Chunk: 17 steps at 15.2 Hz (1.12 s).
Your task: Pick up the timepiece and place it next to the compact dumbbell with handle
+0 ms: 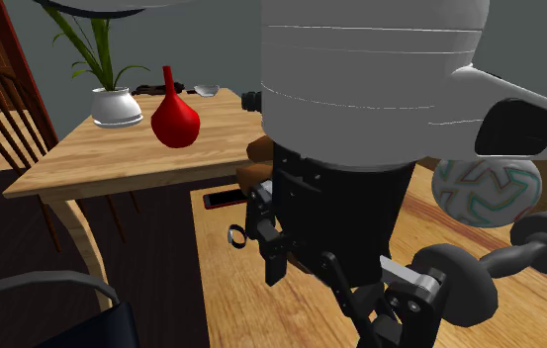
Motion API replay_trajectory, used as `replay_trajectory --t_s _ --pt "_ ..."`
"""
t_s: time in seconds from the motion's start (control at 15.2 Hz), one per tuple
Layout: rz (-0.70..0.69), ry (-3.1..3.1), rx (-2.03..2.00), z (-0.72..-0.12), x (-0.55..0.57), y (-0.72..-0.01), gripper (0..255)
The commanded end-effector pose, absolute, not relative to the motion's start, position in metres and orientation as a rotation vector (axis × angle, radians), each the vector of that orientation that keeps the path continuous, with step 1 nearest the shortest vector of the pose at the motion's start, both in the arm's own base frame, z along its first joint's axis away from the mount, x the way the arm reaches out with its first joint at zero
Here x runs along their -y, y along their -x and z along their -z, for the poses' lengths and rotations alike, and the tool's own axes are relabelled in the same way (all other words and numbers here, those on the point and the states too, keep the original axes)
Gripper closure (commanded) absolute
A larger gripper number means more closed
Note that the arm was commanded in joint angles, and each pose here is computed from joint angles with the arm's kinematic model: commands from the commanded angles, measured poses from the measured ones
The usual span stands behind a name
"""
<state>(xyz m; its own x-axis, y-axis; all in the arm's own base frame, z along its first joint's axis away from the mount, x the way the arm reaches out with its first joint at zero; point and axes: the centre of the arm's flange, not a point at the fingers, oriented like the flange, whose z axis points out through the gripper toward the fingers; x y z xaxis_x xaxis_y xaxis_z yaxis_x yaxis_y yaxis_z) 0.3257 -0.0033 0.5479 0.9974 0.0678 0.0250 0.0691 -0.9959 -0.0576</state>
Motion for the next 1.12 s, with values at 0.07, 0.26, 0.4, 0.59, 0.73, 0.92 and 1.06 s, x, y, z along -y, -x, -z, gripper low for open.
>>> replay_trajectory --t_s 0.07,0.26,0.4,0.59,0.73,0.92,1.06 --pt "0.029 3.075 0.099 -0.542 -0.007 -0.33 0" --pt "0.01 3.058 0.079 -0.525 -0.038 -0.344 0" --pt "-0.002 3.046 0.066 -0.514 -0.059 -0.353 0" --pt "-0.021 3.028 0.046 -0.498 -0.09 -0.367 0" --pt "-0.033 3.016 0.033 -0.487 -0.111 -0.376 0" --pt "-0.051 2.998 0.014 -0.471 -0.143 -0.39 0" --pt "-0.063 2.986 0.001 -0.461 -0.164 -0.4 0"
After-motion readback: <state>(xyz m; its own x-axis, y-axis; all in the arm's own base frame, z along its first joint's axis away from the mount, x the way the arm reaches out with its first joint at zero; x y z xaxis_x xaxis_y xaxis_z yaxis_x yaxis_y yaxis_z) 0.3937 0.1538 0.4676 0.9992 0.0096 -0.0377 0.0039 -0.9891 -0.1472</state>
